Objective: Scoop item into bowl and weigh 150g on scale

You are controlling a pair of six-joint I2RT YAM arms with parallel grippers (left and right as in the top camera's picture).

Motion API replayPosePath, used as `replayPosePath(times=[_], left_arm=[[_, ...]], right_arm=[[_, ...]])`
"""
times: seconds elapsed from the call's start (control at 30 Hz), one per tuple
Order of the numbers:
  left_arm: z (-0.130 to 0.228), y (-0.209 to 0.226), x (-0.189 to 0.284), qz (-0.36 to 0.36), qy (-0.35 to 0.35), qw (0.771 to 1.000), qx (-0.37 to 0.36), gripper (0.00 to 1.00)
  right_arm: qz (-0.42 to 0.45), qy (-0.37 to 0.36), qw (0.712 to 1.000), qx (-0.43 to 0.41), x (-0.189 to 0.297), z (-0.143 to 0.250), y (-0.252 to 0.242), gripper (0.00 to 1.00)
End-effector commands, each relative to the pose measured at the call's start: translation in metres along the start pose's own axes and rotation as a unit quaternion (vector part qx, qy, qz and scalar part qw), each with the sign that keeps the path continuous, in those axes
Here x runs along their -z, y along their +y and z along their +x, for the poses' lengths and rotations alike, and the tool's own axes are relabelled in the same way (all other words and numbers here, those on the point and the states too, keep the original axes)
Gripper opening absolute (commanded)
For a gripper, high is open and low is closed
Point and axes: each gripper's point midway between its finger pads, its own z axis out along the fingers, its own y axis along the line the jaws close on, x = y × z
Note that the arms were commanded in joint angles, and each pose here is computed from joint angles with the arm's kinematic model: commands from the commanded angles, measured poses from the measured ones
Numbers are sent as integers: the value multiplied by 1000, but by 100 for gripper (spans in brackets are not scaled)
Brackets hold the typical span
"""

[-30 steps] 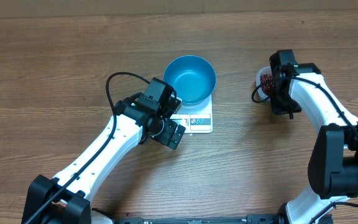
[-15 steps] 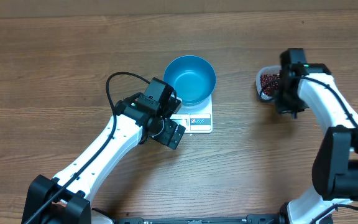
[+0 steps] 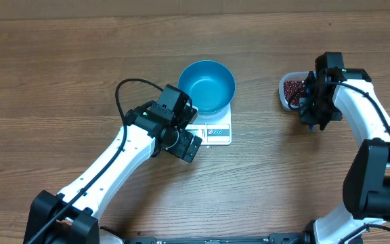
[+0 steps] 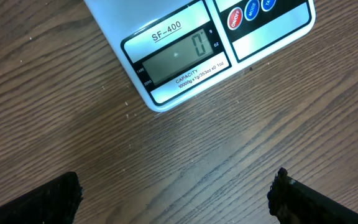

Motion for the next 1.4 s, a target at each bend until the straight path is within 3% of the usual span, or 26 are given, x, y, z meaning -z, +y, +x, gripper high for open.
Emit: replayPosePath(times=[0.0, 0.37, 0.63, 0.83, 0.97, 1.17, 1.37], left_arm=[[-4, 1, 6, -2, -12, 1000, -9, 99], [-4, 1, 6, -2, -12, 1000, -9, 99], [-3, 1, 6, -2, -12, 1000, -9, 100], [-3, 1, 6, -2, -12, 1000, -9, 100], [-4, 1, 6, -2, -12, 1000, -9, 100], [-3, 1, 6, -2, -12, 1000, -9, 100], [-3, 1, 6, -2, -12, 1000, -9, 99]], right_arm=[[-61, 22, 998, 6, -14, 6, 21, 3], [-146, 14, 989, -1, -8, 3, 50, 3], [-161, 6, 987, -28, -8, -2, 47, 3], [-229, -10, 971, -71, 0, -8, 39, 3], [-311, -35, 942, -123, 13, -14, 24, 3], [-363, -63, 916, -156, 24, -21, 11, 3], [-364, -60, 915, -165, 24, -19, 6, 4]])
